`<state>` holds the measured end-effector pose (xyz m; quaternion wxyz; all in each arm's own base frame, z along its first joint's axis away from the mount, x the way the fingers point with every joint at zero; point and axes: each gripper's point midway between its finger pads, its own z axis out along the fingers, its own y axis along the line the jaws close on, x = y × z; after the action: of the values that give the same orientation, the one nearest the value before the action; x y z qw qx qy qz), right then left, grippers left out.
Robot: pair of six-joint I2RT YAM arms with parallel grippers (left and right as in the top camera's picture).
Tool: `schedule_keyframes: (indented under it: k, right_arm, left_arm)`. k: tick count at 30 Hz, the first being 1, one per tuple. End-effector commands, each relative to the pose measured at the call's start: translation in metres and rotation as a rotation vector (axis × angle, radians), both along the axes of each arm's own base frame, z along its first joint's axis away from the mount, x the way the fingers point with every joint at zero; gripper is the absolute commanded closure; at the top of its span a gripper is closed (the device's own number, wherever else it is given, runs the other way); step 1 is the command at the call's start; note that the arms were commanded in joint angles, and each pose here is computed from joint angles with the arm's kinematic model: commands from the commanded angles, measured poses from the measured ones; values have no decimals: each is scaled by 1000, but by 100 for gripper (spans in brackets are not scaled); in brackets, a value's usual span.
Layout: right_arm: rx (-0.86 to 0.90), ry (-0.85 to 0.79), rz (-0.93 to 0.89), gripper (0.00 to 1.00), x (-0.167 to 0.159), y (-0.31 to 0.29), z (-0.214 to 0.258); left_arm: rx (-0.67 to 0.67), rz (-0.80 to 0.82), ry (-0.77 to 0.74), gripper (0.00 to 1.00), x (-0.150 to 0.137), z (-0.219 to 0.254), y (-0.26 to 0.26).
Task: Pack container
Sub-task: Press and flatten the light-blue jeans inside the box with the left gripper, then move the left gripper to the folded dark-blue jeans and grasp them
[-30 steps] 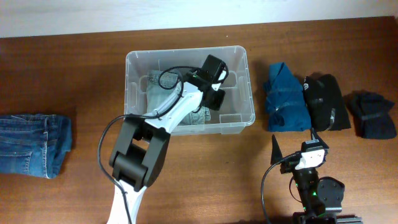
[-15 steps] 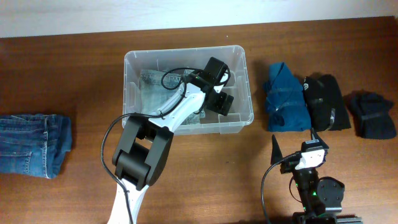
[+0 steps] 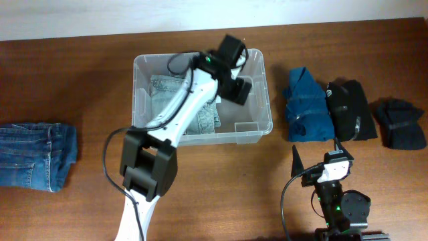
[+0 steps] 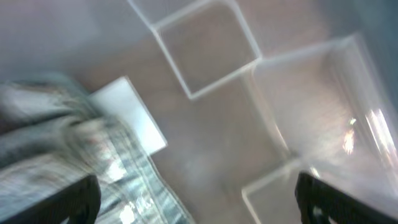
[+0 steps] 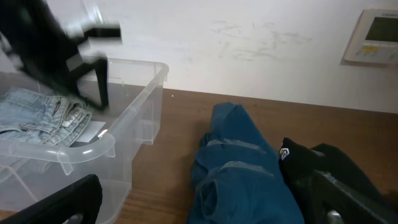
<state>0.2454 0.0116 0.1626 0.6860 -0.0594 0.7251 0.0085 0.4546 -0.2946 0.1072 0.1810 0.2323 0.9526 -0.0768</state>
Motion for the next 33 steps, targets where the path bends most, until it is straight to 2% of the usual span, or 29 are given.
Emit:
schedule_keyframes:
  k: [1,7,12,19,22,24,28,33]
  right_arm:
    - [9,5,-17,2,0,-3,-3]
    - [8,5,-17,2,0,-3,-3]
    - [8,5,-17,2,0,-3,-3]
    - [8,5,-17,2,0,-3,-3]
    - [8,5,-17,2,0,-3,-3]
    - [8,5,-17,2,0,-3,-3]
    - [8,5,-17,2,0,-3,-3]
    - [8,5,-17,2,0,-3,-3]
  left_arm:
    - [-18,15,-82,1,19,69,23]
    - [-5,137,-152,1,22,147,89]
    - [-11,238,-183,1,5,195,150]
    - [-71,327,-327,1,-13,261,197]
    - [-82,350,-383,1,-32,289,211]
    - [-34,403,-426,1,-62,312,235]
    - [38,519,-397,1,-107,314,271]
    - [28,934,-250,1,-164,278,352]
